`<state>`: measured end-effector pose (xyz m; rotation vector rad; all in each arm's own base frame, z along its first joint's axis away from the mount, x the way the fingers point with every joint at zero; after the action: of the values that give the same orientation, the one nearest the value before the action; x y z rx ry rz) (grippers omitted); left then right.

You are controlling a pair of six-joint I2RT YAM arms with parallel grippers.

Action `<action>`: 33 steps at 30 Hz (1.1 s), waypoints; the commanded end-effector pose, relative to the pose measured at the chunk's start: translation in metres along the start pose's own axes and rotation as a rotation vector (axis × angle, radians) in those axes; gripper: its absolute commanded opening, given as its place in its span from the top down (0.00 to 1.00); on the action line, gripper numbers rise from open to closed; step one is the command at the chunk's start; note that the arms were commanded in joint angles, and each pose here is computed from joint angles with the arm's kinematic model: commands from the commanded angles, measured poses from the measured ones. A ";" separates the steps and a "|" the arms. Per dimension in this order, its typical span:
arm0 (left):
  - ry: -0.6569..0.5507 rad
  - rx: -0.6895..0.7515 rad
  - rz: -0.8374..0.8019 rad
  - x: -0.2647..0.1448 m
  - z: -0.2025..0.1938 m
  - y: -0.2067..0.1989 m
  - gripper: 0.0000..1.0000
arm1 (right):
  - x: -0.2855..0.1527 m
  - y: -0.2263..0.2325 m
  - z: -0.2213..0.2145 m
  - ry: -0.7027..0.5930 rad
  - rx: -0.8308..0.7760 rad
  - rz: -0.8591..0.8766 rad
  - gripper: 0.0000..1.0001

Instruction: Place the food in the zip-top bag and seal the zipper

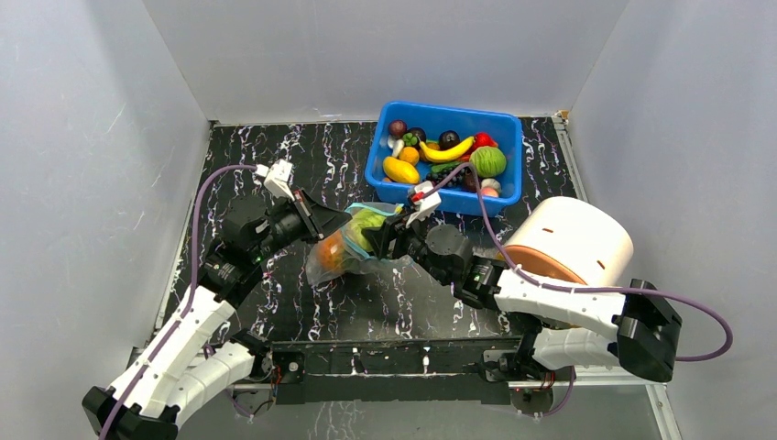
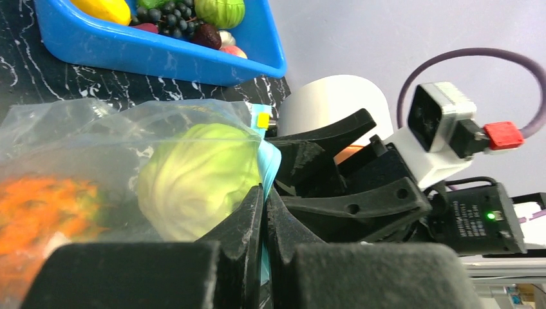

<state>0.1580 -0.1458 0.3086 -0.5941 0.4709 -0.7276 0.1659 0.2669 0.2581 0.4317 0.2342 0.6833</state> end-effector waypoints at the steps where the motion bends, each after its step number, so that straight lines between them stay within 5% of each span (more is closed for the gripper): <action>1: -0.051 0.001 -0.110 -0.008 0.006 -0.014 1.00 | 0.004 0.003 0.013 -0.106 0.013 -0.019 0.46; 9: -0.033 0.017 -0.086 -0.008 0.003 -0.011 1.00 | 0.009 0.019 0.034 -0.035 0.034 -0.047 0.17; 17: -0.031 0.019 -0.064 -0.007 0.001 -0.008 1.00 | 0.011 0.038 0.056 0.123 0.010 -0.080 0.07; 25: -0.023 0.058 -0.025 -0.009 0.001 -0.004 1.00 | -0.008 0.049 0.081 0.174 0.021 -0.068 0.17; 33: -0.014 0.090 -0.013 -0.009 0.001 -0.002 1.00 | -0.016 0.031 0.063 0.271 -0.008 -0.171 0.54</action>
<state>0.1526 -0.1408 0.2941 -0.5401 0.5007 -0.7141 0.1633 0.2670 0.3273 0.3001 0.4904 0.5842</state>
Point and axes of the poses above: each gripper's point midway between its finger pads, its own x axis out along the fingers, its own y axis along the line the jaws close on, z = x × y, the point moved 10 cm from there along -x, back along the fingers, and after that the axes turned 9 degrees about x, right-handed, at the moved point
